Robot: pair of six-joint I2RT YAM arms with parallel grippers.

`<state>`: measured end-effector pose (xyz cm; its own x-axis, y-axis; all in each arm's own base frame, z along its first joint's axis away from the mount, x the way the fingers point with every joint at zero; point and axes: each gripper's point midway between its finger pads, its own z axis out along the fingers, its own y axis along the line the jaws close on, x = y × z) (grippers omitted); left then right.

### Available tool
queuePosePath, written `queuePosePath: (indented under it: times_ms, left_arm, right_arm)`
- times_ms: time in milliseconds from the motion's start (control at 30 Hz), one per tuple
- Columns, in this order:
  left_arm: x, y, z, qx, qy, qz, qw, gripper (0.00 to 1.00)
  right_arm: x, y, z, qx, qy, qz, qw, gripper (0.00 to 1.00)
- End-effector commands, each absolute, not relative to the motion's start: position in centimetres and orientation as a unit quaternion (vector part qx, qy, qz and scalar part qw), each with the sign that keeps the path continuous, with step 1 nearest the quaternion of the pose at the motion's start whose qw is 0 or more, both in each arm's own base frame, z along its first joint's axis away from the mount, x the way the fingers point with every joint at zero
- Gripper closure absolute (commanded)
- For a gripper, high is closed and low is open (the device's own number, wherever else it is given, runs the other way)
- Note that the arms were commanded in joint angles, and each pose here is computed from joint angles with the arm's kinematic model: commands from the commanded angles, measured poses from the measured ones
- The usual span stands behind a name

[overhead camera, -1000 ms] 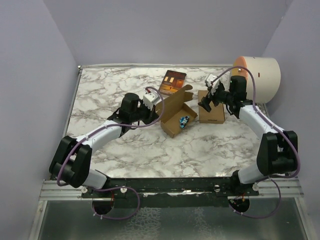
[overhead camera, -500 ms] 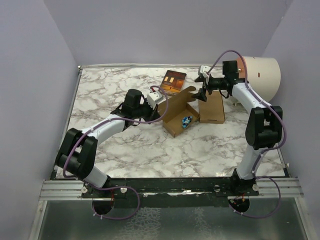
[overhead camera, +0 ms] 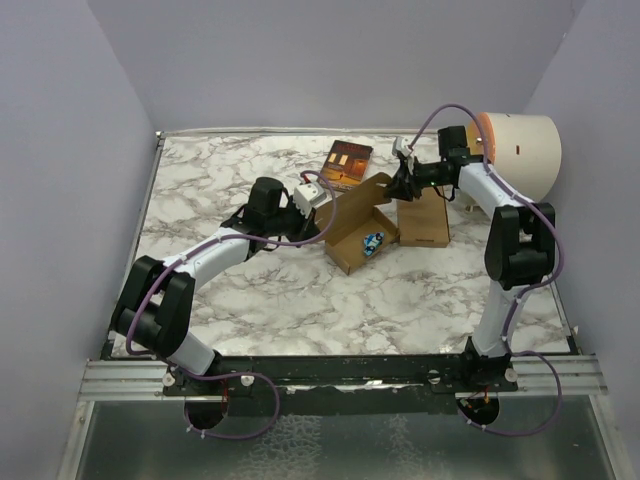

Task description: Fold the paper box

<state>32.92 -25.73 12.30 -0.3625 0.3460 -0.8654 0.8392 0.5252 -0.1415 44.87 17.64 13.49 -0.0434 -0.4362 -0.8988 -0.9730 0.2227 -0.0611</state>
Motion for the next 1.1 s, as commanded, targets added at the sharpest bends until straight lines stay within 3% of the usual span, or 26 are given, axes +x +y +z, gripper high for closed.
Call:
queuePosePath:
  times_ms: [0, 300, 1067]
  left_arm:
    - [33.1, -26.0, 13.1, 0.379, 0.768, -0.308, 0.414, 1.0]
    - [35.0, -25.3, 14.6, 0.273, 0.799, -0.3, 0.444, 1.0]
    - [38.4, -23.9, 16.1, 0.02, 0.848, -0.258, 0.463, 1.0]
  right_arm:
    - [44.6, 17.8, 14.5, -0.534, 0.646, 0.323, 0.44, 0.82]
    - [43.4, 18.0, 15.0, -0.52, 0.654, 0.287, 0.469, 0.98]
    - [42.6, 21.5, 16.0, -0.419, 0.714, 0.23, 0.512, 0.99]
